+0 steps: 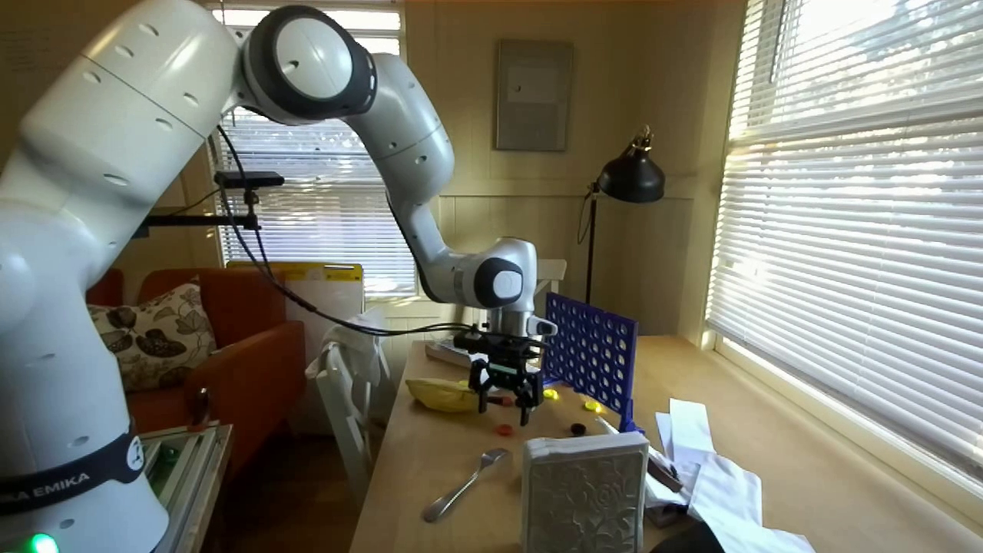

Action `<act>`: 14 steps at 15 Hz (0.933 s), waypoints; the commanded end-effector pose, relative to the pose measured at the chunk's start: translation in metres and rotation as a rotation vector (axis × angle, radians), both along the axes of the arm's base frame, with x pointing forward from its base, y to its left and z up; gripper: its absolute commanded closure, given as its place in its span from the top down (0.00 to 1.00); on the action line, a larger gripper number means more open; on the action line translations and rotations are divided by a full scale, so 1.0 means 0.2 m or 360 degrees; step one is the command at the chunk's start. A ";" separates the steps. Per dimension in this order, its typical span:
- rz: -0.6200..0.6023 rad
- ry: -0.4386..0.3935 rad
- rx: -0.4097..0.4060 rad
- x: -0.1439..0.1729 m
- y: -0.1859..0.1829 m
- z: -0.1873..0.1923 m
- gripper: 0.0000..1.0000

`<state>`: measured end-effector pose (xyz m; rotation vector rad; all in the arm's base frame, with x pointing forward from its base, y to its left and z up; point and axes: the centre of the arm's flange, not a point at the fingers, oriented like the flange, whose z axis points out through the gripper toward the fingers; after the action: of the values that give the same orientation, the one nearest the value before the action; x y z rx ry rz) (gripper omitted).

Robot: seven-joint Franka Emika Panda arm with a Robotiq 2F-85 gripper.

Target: Put one orange chip and black chip in the blue gameboard.

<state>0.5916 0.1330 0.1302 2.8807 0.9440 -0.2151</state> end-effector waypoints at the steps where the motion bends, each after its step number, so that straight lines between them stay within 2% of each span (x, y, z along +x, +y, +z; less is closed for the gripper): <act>1: 0.0015 0.0019 0.0018 0.01 0.00 -0.02 1.00; 4: 0.0031 0.0023 0.0031 0.02 0.01 -0.01 1.00; 9: -0.0364 -0.0238 -0.0034 -0.03 0.09 -0.16 1.00; 14: -0.0539 -0.0413 0.0009 -0.07 0.18 -0.21 1.00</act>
<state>0.5871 0.1587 0.0953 2.9651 0.5016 0.0467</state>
